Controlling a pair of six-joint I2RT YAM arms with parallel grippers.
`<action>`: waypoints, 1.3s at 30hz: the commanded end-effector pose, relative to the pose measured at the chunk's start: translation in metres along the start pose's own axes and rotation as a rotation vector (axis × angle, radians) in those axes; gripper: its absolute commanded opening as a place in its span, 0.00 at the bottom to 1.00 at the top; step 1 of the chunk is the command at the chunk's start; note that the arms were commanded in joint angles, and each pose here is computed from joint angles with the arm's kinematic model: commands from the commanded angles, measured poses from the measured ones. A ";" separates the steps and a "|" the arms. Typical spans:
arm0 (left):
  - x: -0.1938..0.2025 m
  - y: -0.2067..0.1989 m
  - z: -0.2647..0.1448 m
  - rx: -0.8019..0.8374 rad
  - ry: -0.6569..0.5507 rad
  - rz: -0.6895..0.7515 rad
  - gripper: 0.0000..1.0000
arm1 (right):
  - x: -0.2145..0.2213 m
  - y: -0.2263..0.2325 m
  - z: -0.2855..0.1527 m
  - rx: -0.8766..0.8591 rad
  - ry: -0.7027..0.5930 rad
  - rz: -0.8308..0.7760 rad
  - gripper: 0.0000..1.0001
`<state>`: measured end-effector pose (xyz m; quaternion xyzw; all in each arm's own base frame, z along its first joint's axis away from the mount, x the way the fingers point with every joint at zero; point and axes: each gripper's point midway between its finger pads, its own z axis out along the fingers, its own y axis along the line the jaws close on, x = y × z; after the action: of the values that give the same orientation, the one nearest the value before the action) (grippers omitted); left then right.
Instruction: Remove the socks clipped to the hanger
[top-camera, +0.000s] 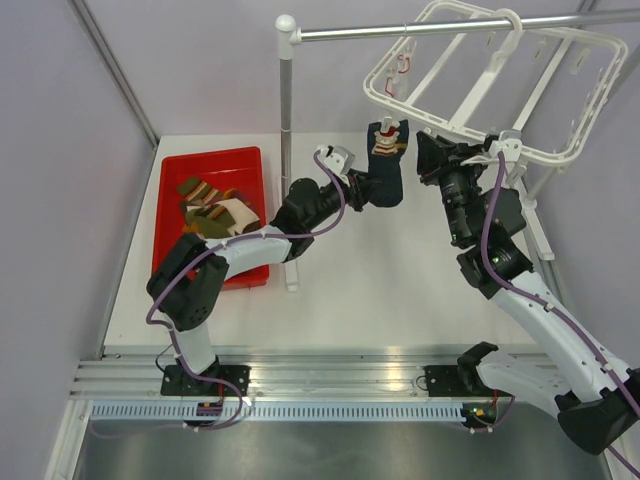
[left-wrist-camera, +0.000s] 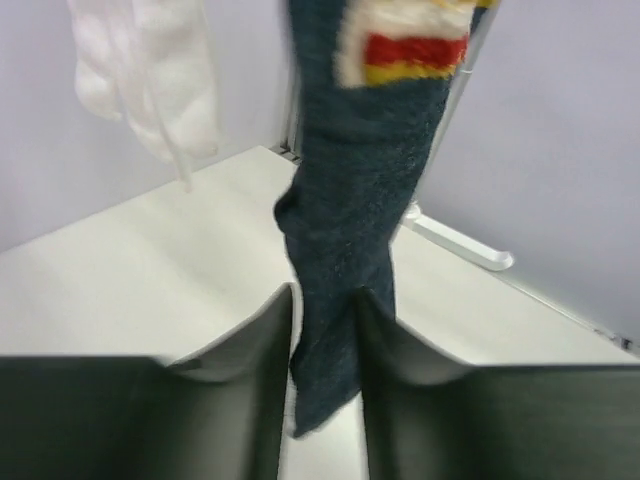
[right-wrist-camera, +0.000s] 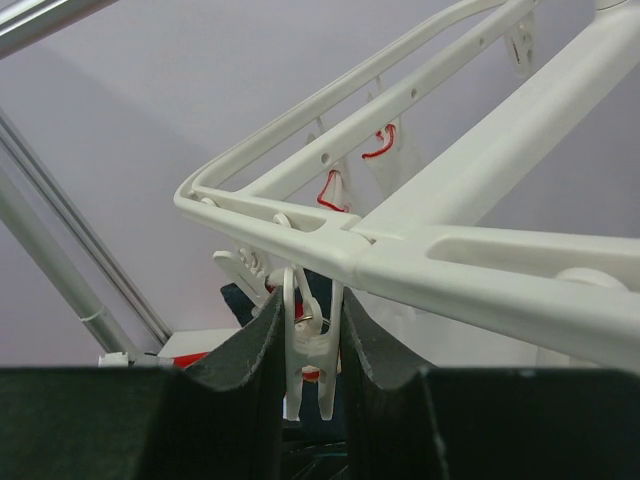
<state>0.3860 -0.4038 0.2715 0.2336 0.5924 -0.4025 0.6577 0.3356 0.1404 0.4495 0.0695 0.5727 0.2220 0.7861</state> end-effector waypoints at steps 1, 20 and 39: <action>-0.025 -0.014 0.005 0.055 -0.046 -0.022 0.19 | -0.028 0.008 -0.002 -0.028 -0.053 0.010 0.02; -0.027 -0.062 -0.033 0.084 0.026 0.010 0.02 | -0.029 0.021 -0.035 -0.163 -0.051 0.024 0.63; -0.029 -0.117 -0.061 0.330 0.209 -0.070 0.02 | 0.011 0.039 -0.041 -0.321 -0.022 0.039 0.68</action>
<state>0.2765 -0.4146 0.2758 0.3377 0.6203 -0.4614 0.5369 0.2889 0.1720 0.4285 -0.0467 0.5415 0.3114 0.7795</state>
